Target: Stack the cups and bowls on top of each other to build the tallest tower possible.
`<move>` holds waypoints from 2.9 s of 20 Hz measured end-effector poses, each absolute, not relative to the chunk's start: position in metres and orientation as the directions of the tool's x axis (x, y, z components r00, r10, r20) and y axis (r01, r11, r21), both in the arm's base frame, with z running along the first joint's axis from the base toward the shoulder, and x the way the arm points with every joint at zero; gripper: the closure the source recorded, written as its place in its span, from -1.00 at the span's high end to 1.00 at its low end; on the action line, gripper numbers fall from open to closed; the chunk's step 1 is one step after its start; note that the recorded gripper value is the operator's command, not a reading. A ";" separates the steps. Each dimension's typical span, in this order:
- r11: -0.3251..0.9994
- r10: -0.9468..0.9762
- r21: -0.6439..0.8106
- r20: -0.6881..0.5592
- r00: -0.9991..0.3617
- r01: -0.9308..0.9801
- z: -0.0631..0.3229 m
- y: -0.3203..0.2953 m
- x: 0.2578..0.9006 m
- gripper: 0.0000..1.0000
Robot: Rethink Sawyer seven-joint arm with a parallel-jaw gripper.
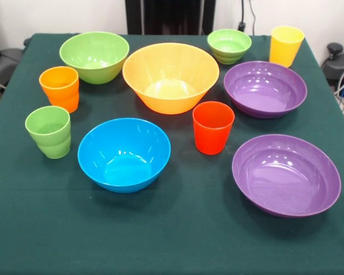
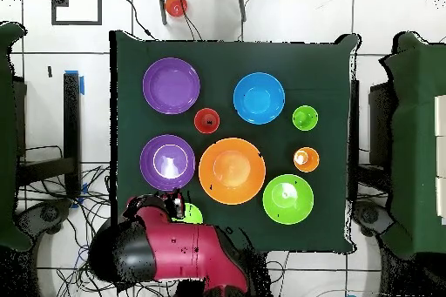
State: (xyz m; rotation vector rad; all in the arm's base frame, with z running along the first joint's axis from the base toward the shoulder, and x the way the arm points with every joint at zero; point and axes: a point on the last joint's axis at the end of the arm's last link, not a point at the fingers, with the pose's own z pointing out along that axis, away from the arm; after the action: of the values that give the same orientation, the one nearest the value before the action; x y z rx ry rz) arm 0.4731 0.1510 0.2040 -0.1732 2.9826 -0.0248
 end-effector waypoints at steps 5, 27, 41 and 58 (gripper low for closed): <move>0.994 -0.113 -0.023 -0.132 -0.985 -0.111 0.196 0.150 0.471 1.00; 0.995 -0.102 -0.010 -0.031 -0.994 -0.102 0.110 0.145 0.455 1.00; 0.996 -0.089 -0.037 -0.049 -0.995 -0.087 0.081 0.137 0.450 1.00; 0.996 -0.068 -0.059 -0.049 -0.996 -0.065 0.025 0.134 0.439 1.00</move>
State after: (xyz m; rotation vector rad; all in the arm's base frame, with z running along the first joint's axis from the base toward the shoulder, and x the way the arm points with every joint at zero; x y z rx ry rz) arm 0.4394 0.1335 0.0254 -0.1030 3.0874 -0.0893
